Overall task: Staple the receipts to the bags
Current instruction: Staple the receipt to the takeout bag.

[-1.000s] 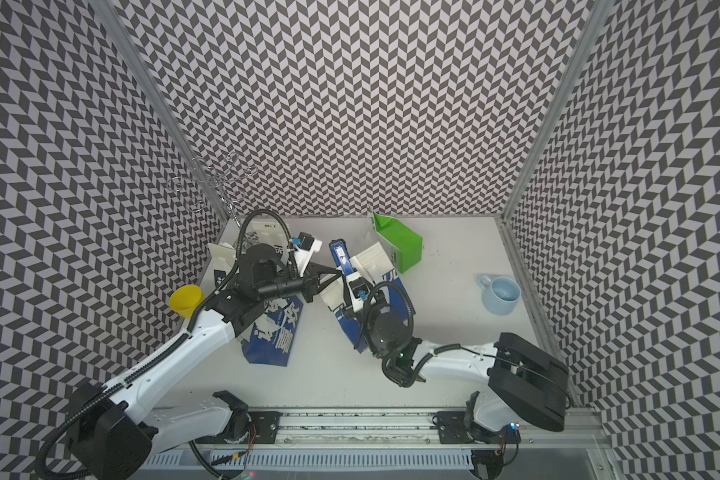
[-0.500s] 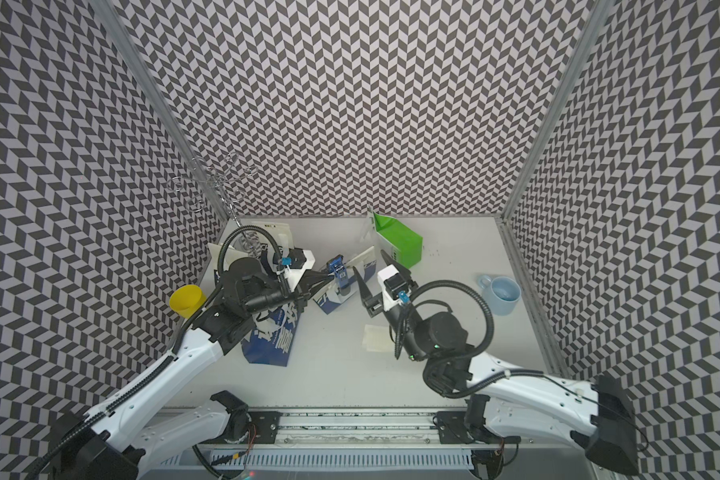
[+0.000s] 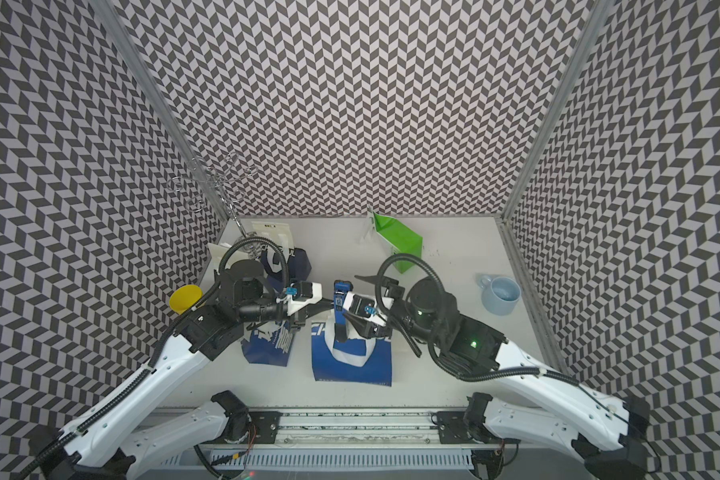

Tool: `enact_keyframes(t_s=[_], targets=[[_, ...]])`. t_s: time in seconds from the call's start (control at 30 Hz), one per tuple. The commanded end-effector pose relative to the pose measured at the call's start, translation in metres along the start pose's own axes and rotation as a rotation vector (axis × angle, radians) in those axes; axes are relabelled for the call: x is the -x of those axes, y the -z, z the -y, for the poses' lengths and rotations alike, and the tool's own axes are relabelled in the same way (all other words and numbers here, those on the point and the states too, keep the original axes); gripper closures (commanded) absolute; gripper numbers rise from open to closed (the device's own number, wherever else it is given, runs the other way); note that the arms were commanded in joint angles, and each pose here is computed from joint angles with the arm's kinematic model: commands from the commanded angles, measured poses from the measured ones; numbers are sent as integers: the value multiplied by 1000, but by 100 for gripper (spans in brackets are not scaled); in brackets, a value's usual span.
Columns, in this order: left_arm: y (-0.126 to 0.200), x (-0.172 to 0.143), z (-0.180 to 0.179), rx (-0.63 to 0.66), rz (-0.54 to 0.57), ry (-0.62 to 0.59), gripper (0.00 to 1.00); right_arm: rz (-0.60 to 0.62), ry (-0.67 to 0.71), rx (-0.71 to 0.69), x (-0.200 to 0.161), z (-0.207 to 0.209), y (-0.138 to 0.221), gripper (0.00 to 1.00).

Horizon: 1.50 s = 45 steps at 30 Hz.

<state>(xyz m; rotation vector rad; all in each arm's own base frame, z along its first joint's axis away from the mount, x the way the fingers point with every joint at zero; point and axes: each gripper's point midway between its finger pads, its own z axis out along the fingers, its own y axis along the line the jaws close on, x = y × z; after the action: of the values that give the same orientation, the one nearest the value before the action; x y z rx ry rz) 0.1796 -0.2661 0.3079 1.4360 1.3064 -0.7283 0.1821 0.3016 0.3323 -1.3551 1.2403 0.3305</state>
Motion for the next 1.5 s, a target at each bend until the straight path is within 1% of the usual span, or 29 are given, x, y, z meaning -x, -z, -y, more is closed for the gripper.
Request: enact_keyframes(t_s=[0.0,0.2,0.3,0.37,0.57,0.63,0.77,0.83,0.87,0.9,0.93,1.0,1.03,1.07,1.1,1.13,1.17,1.2,1.23,1.27,1.33,1.37,1.43,1.47], targets=[[6,43,7,0,92,-171,100,-37,62,80,-14,-18,-9,19],[-12,39,18,11,53,-210,100,-6,6,256,-14,-51,-21,21],[-14,44,20,29,72,-231,100,-13,-33,321,-19,-65,-24,23],[-13,48,20,42,91,-244,100,0,-53,341,-19,-70,-24,24],[-10,53,21,50,116,-259,100,107,-99,281,-5,-62,-17,24],[-10,53,21,51,118,-261,100,136,-104,284,-1,-63,-14,24],[-11,51,21,52,113,-254,100,158,-140,272,4,-59,-17,23],[-11,50,23,49,116,-249,100,156,-156,266,3,-58,-20,25],[-11,51,23,51,121,-251,100,153,-170,260,2,-57,-22,27],[-10,51,23,53,123,-251,100,154,-181,262,2,-56,-24,32],[-10,52,23,56,128,-253,100,155,-191,269,2,-55,-24,39],[-9,54,23,58,134,-254,100,162,-222,297,2,-53,-25,70],[-9,53,23,56,134,-254,100,161,-238,297,2,-50,-26,82],[-9,54,23,57,135,-254,100,158,-252,298,1,-47,-27,91],[-9,53,23,59,133,-254,100,151,-263,293,1,-44,-28,97],[-9,53,23,58,132,-254,100,149,-267,287,1,-41,-28,100],[-9,53,23,60,130,-253,100,152,-267,280,2,-38,-28,100],[-9,52,22,61,129,-252,100,152,-267,270,1,-36,-28,99],[-9,52,22,65,128,-248,100,152,-265,251,2,-32,-28,92],[-9,52,20,75,129,-245,100,156,-266,223,3,-27,-27,74],[-8,53,13,120,138,-228,100,164,-262,145,4,-15,-22,35],[-7,55,7,160,147,-219,100,171,-254,87,4,-6,-18,26],[-3,55,-6,243,160,-202,100,183,-226,-37,4,13,-6,18],[-2,53,-14,290,162,-188,100,194,-219,-117,4,26,2,16]])
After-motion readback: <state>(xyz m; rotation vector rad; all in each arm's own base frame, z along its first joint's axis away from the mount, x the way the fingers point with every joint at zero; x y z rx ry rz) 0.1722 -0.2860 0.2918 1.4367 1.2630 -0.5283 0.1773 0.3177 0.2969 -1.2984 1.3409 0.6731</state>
